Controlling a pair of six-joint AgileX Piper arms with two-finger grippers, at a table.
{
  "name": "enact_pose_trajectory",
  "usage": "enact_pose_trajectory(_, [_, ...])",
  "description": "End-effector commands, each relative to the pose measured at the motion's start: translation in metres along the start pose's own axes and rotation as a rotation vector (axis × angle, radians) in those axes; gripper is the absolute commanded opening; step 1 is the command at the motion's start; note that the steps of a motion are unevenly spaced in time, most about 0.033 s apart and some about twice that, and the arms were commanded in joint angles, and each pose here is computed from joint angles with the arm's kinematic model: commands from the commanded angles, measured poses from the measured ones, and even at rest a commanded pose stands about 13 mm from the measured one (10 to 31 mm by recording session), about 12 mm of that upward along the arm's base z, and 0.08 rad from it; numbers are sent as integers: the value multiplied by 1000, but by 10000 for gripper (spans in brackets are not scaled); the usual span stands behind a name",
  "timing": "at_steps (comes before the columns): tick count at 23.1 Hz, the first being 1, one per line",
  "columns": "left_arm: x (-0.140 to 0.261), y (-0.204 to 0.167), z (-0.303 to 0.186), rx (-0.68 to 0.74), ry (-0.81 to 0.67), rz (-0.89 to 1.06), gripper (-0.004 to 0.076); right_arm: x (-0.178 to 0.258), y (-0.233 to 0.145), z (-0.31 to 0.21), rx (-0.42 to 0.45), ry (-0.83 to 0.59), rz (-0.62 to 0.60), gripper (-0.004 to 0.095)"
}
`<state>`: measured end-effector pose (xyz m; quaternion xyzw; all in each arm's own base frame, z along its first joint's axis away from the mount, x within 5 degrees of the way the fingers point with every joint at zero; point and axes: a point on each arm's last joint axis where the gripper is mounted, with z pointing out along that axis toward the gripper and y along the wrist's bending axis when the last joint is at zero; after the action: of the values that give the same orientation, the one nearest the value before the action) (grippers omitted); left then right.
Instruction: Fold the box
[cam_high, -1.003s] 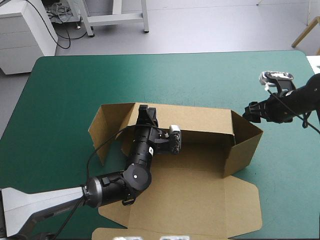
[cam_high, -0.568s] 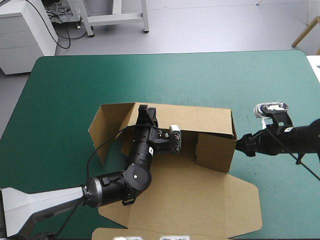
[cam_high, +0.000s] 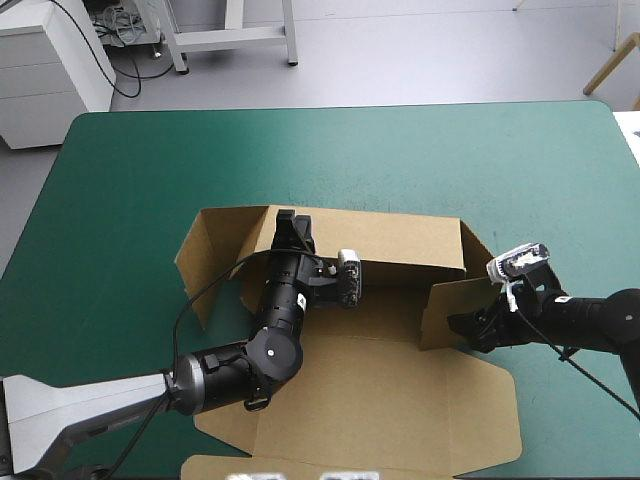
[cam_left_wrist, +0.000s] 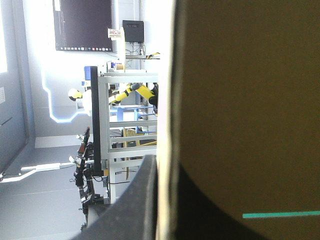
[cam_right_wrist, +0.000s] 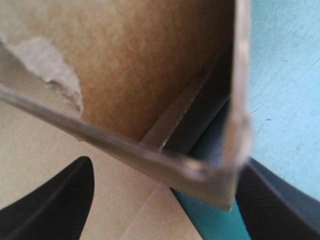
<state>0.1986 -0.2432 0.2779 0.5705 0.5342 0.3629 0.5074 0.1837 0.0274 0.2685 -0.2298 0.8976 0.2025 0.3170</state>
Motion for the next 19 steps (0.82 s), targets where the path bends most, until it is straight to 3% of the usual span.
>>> enact_pose_trajectory(1, [1, 20, -7, -83, -6, -38, -10, -15, 2, -8, 21, -117, -11, 622])
enact_pose_trajectory(12, [0, 20, -7, -76, -14, -38, -10, -22, 23, 2, -44, -141, -63, 589])
enact_pose_trajectory(16, [1, 20, -7, -79, -11, -38, -10, -28, 24, 9, 78, -160, -1, 582])
enact_pose_trajectory(19, [0, 20, -7, -74, -18, -25, -10, -31, 25, 11, 111, -188, 6, 530])
